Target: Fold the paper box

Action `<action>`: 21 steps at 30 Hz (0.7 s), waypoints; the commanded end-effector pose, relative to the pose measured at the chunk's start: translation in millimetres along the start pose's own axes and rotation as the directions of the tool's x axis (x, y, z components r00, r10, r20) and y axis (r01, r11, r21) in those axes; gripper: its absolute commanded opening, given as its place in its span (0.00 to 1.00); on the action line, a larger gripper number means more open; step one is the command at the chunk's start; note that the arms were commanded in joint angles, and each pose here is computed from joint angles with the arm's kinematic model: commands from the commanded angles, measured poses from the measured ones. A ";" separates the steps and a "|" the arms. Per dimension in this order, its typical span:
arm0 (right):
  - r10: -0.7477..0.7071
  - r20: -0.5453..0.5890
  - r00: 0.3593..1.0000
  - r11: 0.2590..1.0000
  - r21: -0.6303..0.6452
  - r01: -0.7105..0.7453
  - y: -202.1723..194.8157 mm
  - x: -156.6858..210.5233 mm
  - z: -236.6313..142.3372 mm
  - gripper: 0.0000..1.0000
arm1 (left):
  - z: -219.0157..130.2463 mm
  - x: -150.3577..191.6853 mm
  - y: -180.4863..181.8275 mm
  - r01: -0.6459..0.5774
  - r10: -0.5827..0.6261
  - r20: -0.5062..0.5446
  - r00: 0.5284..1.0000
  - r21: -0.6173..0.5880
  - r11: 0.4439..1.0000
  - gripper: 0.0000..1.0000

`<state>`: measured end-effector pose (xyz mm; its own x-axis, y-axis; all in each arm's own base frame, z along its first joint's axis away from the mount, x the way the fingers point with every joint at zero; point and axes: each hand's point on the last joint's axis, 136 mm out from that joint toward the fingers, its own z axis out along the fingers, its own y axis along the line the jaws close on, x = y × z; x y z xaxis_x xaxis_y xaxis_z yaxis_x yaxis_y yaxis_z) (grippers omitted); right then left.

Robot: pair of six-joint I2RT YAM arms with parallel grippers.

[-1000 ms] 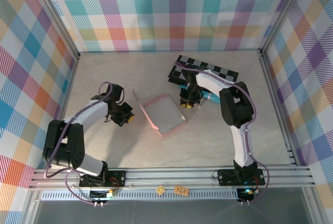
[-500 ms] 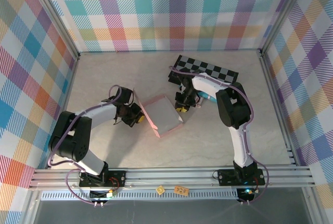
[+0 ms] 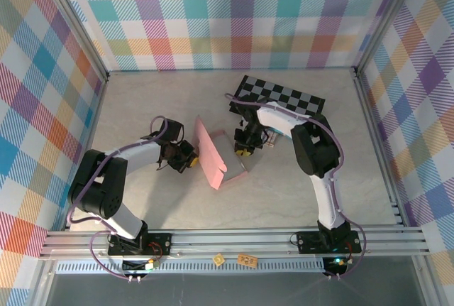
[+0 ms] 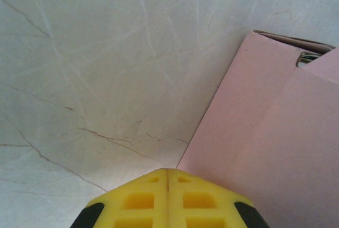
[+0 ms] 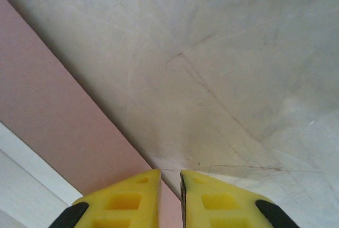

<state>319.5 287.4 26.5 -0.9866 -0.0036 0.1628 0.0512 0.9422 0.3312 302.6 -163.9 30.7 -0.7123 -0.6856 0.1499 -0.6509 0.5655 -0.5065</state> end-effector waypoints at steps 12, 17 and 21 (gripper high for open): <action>0.073 -0.041 0.996 0.995 -0.066 -0.076 18.6 12.6 6.1 0.19 | 3.2 -7.0 -36.3 -0.001 0.002 -0.004 1.000 0.192 0.981 0.01; 0.212 -0.059 0.976 0.972 -0.094 -0.216 15.7 22.8 7.8 0.19 | 4.8 -23.0 -47.2 -0.002 0.001 0.008 1.000 0.201 0.980 0.02; 0.377 -0.036 0.926 0.919 -0.114 -0.378 6.8 31.9 4.2 0.19 | 9.6 -35.1 -61.0 -0.005 0.004 0.005 1.000 0.216 0.976 0.02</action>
<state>295.2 287.4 20.9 -0.9372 0.2185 0.2719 0.3054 0.8905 0.3371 352.1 -169.2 36.5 -0.6847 -0.7149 0.1420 -0.6196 0.4683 -0.6299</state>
